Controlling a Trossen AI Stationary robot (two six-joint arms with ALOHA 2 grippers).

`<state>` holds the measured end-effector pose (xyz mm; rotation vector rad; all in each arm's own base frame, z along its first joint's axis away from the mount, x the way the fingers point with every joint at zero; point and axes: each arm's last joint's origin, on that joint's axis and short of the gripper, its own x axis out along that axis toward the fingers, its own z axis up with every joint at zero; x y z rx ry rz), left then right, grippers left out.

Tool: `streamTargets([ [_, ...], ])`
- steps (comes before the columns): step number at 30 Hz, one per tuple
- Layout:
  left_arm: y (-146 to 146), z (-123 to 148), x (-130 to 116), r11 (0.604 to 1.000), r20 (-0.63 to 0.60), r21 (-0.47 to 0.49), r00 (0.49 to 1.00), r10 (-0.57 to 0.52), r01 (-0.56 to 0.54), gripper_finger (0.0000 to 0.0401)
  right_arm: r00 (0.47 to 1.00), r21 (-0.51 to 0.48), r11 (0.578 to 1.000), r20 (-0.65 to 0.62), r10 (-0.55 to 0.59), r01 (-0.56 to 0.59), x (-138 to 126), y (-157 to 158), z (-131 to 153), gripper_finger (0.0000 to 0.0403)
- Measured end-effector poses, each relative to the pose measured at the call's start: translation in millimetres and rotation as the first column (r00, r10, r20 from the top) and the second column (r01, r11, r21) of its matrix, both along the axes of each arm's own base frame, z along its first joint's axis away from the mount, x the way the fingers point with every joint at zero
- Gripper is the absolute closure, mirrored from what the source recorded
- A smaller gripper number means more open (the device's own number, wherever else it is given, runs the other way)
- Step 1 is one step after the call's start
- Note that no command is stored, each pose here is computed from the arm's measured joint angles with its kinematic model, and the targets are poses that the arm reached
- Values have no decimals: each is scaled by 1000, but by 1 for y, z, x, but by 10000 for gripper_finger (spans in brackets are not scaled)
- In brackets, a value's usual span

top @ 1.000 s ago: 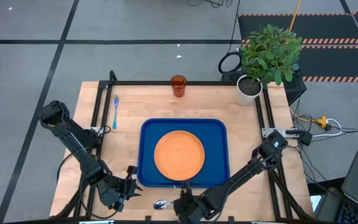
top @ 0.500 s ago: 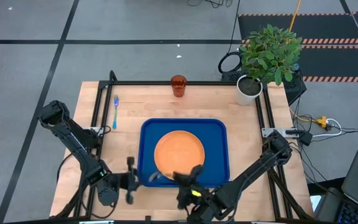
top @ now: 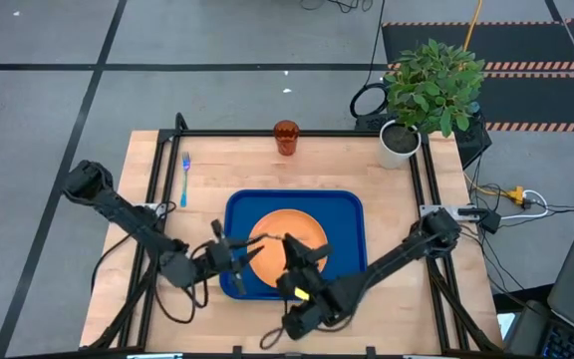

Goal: Pick and place plate/cup/fork/spoon on tray
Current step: Put the yellow spoon on the blue serving tray to the left of the orange plate

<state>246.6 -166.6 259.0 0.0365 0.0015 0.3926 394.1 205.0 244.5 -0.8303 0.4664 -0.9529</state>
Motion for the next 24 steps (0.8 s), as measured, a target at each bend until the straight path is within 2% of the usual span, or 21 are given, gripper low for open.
streamTargets([
  [6, 21, 5, 13, 997, 19, 44, 998, 64, -65, 313, 998, -23, 999, -36, -50, 49, -4, -27, -7, 376],
  [14, 50, 11, 27, 980, 29, 102, 986, 166, -168, 313, 997, 24, 997, -12, -77, 77, -9, -51, 11, 376],
  [24, 72, 16, 37, 975, 63, 153, 986, 155, -163, 313, 996, 63, 995, -50, -73, 76, 1, -68, 4, 376],
])
